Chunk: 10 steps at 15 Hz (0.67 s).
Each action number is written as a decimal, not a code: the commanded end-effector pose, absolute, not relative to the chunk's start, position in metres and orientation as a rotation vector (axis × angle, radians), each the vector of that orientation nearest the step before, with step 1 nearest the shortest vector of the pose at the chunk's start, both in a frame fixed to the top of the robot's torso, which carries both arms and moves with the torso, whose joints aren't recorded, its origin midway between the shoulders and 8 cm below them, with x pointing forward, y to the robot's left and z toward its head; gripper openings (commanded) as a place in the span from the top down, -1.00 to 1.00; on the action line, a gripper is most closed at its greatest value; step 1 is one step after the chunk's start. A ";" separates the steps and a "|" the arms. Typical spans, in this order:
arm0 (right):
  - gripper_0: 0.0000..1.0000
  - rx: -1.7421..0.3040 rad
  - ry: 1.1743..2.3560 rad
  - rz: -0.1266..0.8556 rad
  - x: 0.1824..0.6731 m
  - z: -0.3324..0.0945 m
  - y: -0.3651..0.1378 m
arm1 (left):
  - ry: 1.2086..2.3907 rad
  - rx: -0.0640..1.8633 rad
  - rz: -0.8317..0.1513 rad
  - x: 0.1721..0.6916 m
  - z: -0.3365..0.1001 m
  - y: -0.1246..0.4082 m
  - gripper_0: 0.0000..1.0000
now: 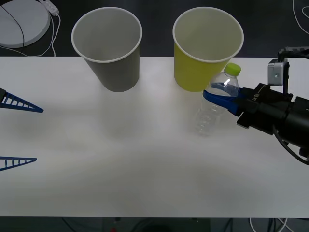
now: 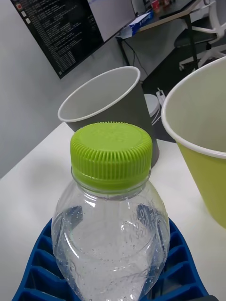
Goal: Put the can into the green bin and the plastic bottle into the gray bin
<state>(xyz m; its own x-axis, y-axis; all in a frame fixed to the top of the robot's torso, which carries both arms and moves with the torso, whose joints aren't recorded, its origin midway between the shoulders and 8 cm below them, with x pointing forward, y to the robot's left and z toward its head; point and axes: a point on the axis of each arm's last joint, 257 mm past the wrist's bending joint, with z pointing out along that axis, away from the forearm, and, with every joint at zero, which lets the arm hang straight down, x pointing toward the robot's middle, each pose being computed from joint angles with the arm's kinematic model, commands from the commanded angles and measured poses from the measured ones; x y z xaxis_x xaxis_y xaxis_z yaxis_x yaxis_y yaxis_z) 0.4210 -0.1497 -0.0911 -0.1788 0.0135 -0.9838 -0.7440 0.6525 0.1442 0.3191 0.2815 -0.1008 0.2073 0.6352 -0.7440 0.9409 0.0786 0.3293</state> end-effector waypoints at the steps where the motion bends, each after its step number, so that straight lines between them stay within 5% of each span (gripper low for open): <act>1: 1.00 -0.608 1.639 0.773 0.418 -0.082 -0.151 | 1.511 1.639 -0.457 0.319 -0.101 0.282 -1.00; 10: 1.00 -0.614 1.707 0.841 0.413 -0.050 -0.159 | 1.511 1.639 -0.457 0.319 -0.101 0.282 -1.00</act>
<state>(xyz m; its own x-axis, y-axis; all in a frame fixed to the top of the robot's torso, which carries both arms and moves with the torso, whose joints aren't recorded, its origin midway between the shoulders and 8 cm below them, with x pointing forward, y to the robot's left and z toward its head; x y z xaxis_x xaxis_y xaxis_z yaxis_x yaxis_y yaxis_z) 0.4124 -0.1570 -0.0523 -0.2791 0.0188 -0.9601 -0.7538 0.6151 0.2312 0.3191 0.2815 -0.1008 0.2073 0.6352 -0.7440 0.9410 0.0786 0.3293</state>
